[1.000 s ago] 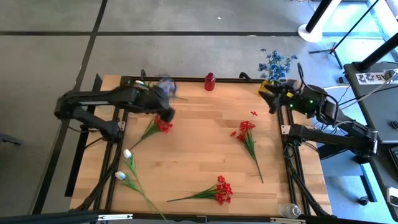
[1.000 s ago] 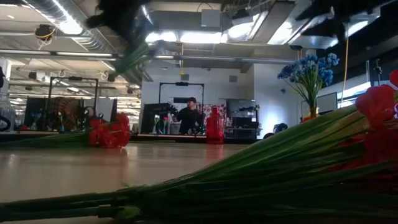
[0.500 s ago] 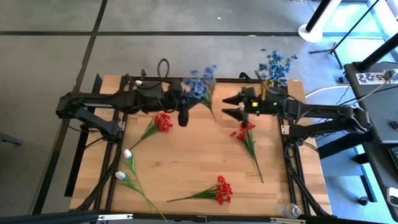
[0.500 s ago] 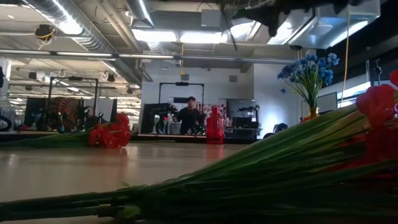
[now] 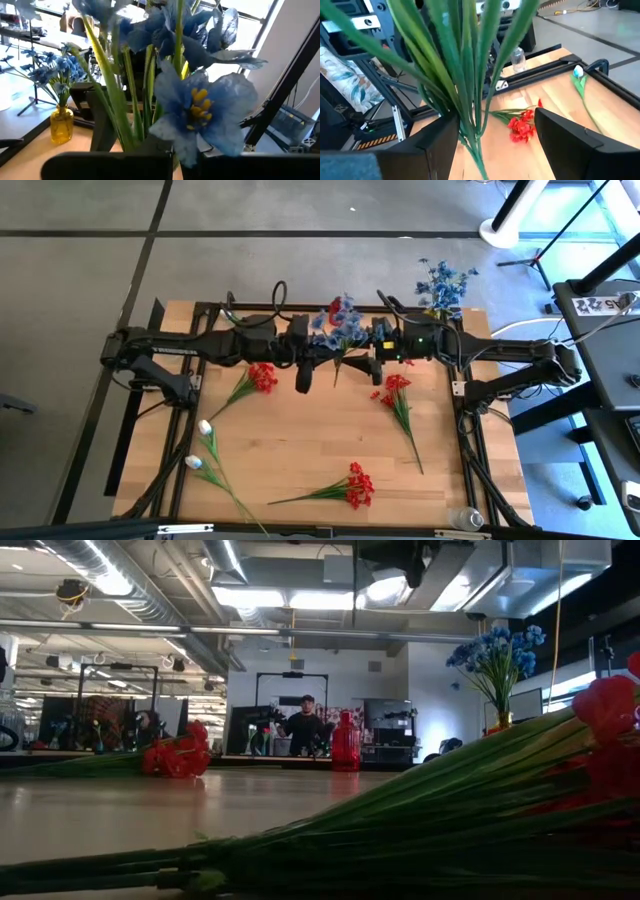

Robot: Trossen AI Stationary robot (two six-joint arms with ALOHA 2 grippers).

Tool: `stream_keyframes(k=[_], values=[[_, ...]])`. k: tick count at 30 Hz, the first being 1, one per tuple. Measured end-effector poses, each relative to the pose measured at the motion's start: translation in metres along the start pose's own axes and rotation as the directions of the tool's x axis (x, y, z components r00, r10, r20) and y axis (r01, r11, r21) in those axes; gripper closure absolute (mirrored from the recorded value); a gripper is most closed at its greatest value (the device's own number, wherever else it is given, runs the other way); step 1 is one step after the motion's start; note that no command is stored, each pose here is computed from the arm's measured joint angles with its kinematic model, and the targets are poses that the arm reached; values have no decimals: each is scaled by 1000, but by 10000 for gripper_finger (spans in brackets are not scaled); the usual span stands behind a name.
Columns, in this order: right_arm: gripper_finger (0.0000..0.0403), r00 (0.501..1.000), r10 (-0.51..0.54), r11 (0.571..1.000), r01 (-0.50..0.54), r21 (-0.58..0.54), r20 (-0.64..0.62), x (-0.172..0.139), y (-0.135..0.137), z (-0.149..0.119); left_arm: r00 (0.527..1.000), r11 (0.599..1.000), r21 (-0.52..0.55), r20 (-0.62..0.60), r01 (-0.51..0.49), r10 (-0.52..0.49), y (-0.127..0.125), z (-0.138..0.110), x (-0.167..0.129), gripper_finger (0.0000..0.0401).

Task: Sort flowers into vase by color
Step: Put the blue flowers into the yellow vase

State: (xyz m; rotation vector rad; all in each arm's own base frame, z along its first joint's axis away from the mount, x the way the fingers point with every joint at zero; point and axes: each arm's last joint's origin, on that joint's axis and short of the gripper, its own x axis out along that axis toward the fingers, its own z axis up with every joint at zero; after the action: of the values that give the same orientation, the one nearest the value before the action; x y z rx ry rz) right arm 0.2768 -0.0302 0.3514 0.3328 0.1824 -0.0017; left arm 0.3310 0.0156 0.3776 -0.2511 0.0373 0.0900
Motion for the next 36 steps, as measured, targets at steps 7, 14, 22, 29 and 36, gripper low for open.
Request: stream_keyframes(k=[7, 14, 22, 29, 36], values=[[133, 998, 65, 998, -65, -8, -2, -3, 3, 4, 1000, 1000, 1, 15, 7, -7, -1, 6, -7, 396], [134, 993, 102, 995, -102, -13, 57, -8, 11, 22, 998, 1000, 28, 65, 11, -13, -1, 20, -20, 396], [91, 994, 16, 1000, -17, 13, 104, -5, 8, 24, 999, 1000, 27, 47, 12, -13, -1, 18, -21, 396], [62, 991, 112, 993, -114, 22, 76, 17, 5, 16, 999, 999, 43, 49, 10, -12, 0, 19, -20, 396], [164, 993, 39, 999, -42, 29, 111, 22, 1, 16, 999, 999, 50, 42, -2, 0, 0, 18, -20, 382]])
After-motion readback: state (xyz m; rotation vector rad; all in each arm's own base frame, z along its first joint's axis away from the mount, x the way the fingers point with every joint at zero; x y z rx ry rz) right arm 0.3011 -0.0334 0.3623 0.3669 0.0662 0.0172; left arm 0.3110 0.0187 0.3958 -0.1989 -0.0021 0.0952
